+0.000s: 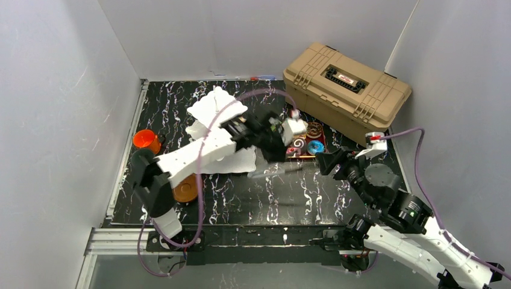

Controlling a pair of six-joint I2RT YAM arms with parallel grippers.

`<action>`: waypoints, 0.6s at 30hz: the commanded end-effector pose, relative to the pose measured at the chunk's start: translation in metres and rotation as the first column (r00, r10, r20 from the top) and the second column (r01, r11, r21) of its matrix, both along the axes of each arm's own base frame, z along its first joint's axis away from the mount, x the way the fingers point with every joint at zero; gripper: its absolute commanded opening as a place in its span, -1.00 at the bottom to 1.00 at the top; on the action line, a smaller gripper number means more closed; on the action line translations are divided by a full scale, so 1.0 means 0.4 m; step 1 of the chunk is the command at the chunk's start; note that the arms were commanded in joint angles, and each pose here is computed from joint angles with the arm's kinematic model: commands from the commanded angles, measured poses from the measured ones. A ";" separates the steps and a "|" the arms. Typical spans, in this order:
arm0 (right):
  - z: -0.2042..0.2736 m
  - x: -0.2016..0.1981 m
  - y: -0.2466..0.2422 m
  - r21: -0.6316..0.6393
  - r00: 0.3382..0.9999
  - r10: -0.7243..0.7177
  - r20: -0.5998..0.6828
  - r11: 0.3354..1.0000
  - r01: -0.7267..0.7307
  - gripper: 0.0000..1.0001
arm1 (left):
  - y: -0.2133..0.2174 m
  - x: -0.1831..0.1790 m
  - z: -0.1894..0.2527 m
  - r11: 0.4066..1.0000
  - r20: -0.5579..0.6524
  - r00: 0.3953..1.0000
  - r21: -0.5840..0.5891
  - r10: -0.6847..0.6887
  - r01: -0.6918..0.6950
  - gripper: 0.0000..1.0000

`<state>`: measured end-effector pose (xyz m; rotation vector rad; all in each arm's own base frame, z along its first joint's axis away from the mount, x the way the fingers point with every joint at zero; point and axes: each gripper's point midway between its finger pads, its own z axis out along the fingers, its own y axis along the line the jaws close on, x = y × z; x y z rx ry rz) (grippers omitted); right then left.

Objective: Serve the afternoon tea
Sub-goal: Pick up the clamp from the center of the board.

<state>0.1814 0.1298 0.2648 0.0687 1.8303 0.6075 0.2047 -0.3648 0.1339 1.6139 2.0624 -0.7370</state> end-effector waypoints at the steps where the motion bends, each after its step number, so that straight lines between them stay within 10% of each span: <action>1: 0.204 0.000 -0.011 0.191 0.983 -0.024 0.181 0.982 -0.011 0.58 | 0.017 0.040 0.443 0.904 -0.052 0.987 -0.397 0.151 -0.159 -1.00; 7: 0.383 -0.044 0.081 0.271 0.902 0.147 0.406 0.923 -0.272 0.97 | 0.128 0.100 0.808 0.650 -0.123 0.945 -0.699 0.302 -0.298 -1.00; 18: 0.579 -0.146 0.375 0.199 0.530 0.477 0.701 0.584 -0.787 0.97 | 0.205 -0.013 1.061 0.455 -0.104 0.963 -0.865 0.249 -0.211 -1.00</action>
